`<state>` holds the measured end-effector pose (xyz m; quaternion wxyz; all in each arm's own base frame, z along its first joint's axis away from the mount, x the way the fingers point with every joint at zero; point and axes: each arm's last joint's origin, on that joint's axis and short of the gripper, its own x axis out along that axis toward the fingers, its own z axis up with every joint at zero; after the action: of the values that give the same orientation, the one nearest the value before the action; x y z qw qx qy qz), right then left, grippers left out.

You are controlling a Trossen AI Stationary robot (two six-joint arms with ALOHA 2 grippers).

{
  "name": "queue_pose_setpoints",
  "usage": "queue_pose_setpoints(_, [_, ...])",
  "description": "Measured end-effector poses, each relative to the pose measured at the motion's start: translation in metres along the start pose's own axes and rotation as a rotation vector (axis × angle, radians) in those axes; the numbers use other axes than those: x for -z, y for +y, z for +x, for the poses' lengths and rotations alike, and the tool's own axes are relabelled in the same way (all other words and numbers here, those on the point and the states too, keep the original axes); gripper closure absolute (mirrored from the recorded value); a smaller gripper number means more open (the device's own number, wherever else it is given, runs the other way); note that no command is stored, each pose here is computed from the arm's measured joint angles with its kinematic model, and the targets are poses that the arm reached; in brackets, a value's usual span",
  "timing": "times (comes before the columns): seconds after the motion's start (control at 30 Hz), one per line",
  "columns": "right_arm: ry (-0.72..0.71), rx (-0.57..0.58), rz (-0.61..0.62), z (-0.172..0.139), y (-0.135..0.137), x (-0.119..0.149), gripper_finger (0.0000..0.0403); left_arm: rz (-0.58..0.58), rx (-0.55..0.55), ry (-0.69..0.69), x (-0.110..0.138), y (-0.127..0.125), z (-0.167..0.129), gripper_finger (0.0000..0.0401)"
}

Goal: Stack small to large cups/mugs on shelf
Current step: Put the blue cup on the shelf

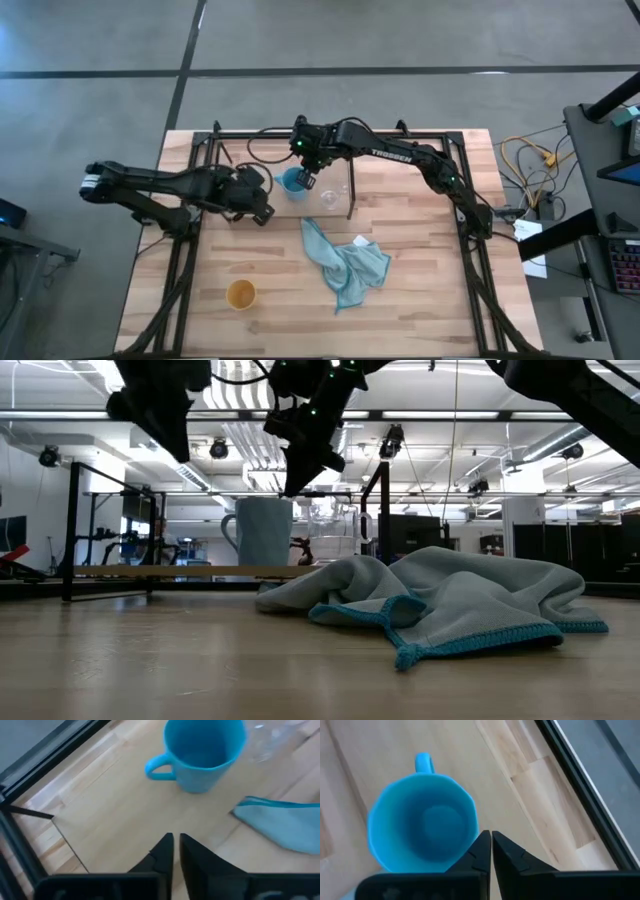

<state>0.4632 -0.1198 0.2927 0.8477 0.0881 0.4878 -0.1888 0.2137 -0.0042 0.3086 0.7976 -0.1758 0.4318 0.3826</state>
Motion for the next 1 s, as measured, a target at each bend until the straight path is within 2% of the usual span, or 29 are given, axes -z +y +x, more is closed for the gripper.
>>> queue_pose_setpoints(0.17, [0.023,-0.001,0.006,0.004,-0.004,0.002,0.0394,-0.024,-0.069,0.046,-0.007,0.003,0.022,0.0398])
queue_pose_setpoints(0.37, [0.048,-0.013,0.023,0.007,-0.006,0.005,0.0394,-0.016,0.087,0.072,-0.034,0.003,0.046,0.0401])
queue_pose_setpoints(0.47, [0.053,-0.025,0.052,0.007,-0.012,0.005,0.0394,-0.055,0.091,0.063,-0.043,0.009,0.054,0.0401])
queue_pose_setpoints(0.83, [0.071,-0.154,0.167,0.01,-0.037,0.002,0.0395,-0.051,0.077,0.146,-0.055,0.028,0.079,0.0401])
queue_pose_setpoints(1.0, [0.093,-0.202,0.18,0.013,-0.037,0.005,0.0395,-0.056,0.094,0.141,-0.055,0.03,0.075,0.0401])
